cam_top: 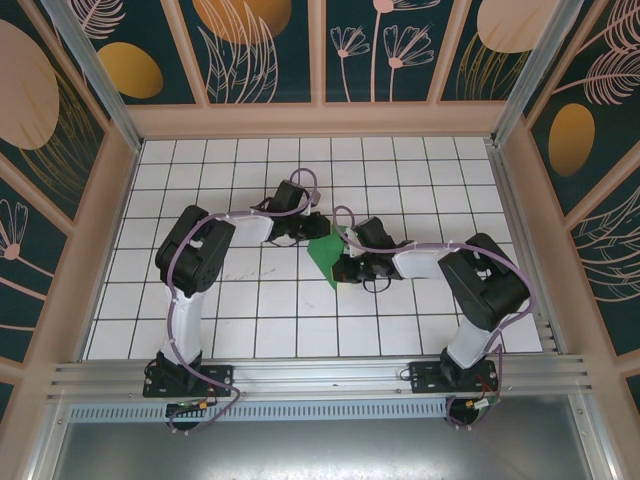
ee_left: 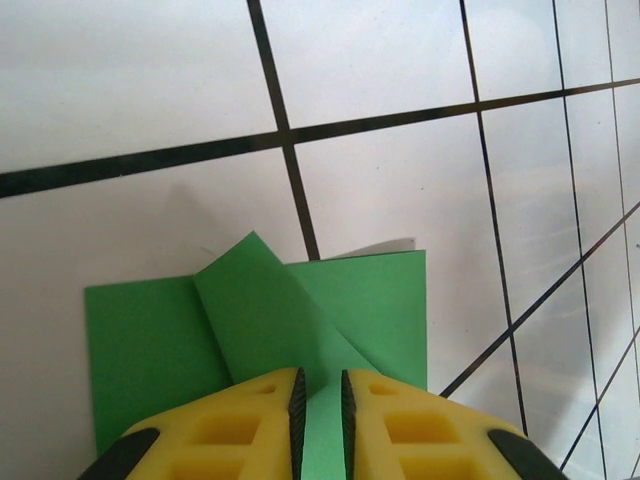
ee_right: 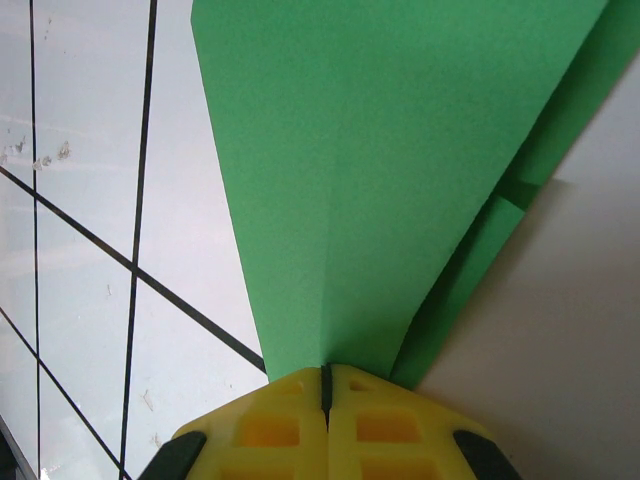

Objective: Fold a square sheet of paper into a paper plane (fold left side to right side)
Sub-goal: Fourth fold the wing at the center of the table.

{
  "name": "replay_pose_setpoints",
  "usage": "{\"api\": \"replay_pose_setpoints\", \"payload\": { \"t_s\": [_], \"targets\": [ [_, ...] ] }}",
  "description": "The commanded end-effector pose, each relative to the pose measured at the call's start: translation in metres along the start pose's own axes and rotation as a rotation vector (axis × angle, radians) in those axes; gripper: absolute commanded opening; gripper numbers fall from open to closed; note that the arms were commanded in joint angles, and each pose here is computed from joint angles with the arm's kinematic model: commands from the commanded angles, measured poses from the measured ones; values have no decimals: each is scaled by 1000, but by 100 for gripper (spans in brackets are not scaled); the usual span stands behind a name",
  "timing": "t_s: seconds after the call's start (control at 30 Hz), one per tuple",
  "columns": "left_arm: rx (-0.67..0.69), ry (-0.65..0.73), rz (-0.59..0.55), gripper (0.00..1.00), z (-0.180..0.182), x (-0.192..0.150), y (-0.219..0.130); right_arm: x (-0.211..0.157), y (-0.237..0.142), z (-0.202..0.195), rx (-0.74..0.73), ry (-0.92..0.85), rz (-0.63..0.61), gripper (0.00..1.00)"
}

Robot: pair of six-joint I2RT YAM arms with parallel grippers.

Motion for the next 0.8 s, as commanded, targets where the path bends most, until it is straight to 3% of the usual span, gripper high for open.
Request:
{"api": "replay_pose_setpoints", "payload": {
  "t_s": [0.0,0.37,0.5,0.77],
  "targets": [
    [-5,44,-21,22,-8,11,-8,-71,8,-36,-150,81,236,0],
    [-47,119,-136,25,-36,29,-64,-70,9,-36,-149,80,234,0],
    [-131,120,-67,24,-40,7,-55,-70,10,-37,-149,80,235,0],
    [-137,110,37,24,-30,-24,-14,-70,9,-37,-155,77,243,0]
  ]
}}
Point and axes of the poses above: each hand's point on the last joint's axis, 136 mm out from that joint toward the fingers, its own y axis out along the fingers, its own z axis along the line the jaws close on, x = y × z, the point moved 1 cm from there along -y, back along the fingers, and after that the axes turned 11 degrees about -y, right-handed, at the moved point
